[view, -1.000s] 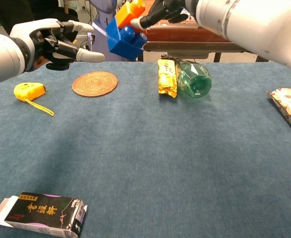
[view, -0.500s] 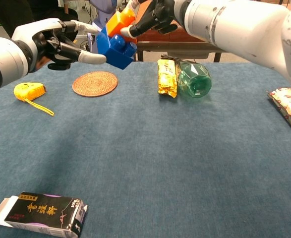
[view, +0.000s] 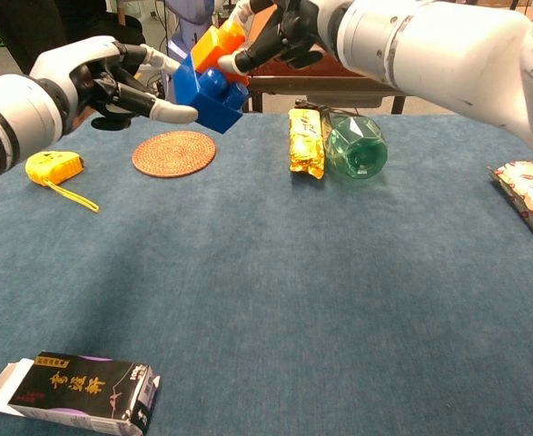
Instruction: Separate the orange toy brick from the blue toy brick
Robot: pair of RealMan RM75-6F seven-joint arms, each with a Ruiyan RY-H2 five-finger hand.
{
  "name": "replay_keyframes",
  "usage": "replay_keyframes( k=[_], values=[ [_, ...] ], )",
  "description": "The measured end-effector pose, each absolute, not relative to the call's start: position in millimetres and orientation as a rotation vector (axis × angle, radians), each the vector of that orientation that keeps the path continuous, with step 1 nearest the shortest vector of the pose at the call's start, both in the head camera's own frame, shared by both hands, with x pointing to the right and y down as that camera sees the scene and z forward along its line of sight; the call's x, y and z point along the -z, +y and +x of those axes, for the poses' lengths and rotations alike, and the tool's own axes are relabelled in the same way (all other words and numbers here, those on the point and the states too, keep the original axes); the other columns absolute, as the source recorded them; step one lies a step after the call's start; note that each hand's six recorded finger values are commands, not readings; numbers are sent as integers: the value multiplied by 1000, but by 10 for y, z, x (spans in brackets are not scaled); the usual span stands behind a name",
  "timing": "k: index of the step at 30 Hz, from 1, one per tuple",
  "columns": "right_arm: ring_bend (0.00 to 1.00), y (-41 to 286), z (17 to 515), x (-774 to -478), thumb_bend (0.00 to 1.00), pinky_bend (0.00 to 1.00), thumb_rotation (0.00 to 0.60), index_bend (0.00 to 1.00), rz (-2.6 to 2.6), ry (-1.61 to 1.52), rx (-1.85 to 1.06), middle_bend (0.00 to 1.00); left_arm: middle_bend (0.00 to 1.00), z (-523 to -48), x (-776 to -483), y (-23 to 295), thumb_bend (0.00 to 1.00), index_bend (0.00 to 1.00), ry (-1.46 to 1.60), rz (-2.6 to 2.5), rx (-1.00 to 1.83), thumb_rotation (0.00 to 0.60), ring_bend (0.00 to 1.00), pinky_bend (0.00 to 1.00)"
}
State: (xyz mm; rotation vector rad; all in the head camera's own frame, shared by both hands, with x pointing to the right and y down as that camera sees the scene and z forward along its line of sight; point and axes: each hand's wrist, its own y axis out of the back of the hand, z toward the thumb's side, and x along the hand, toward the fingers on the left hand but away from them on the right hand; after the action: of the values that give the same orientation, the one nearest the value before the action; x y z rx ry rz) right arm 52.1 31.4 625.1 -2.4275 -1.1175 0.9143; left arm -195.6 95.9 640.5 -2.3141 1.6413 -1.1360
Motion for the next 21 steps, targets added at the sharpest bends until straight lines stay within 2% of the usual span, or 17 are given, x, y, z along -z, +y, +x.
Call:
replay_keyframes(
  k=[5, 13, 21],
  values=[
    [1000, 329, 503, -6267, 353, 1000, 600, 764, -2439, -1113, -915, 1000, 1000, -1934, -6401, 961, 0, 438, 1651, -2315, 1120, 600, 1000, 1000],
    [1000, 346, 466, -6275, 352, 1000, 600, 764, -2451, -1106, -910, 1000, 1000, -1910, -6403, 970, 0, 553, 1660, -2331, 1109, 600, 1000, 1000],
    [1000, 356, 447, -6283, 353, 1000, 600, 764, -2459, -1106, -904, 1000, 1000, -1910, -6421, 992, 0, 539, 1645, -2353, 1118, 600, 1000, 1000]
  ],
)
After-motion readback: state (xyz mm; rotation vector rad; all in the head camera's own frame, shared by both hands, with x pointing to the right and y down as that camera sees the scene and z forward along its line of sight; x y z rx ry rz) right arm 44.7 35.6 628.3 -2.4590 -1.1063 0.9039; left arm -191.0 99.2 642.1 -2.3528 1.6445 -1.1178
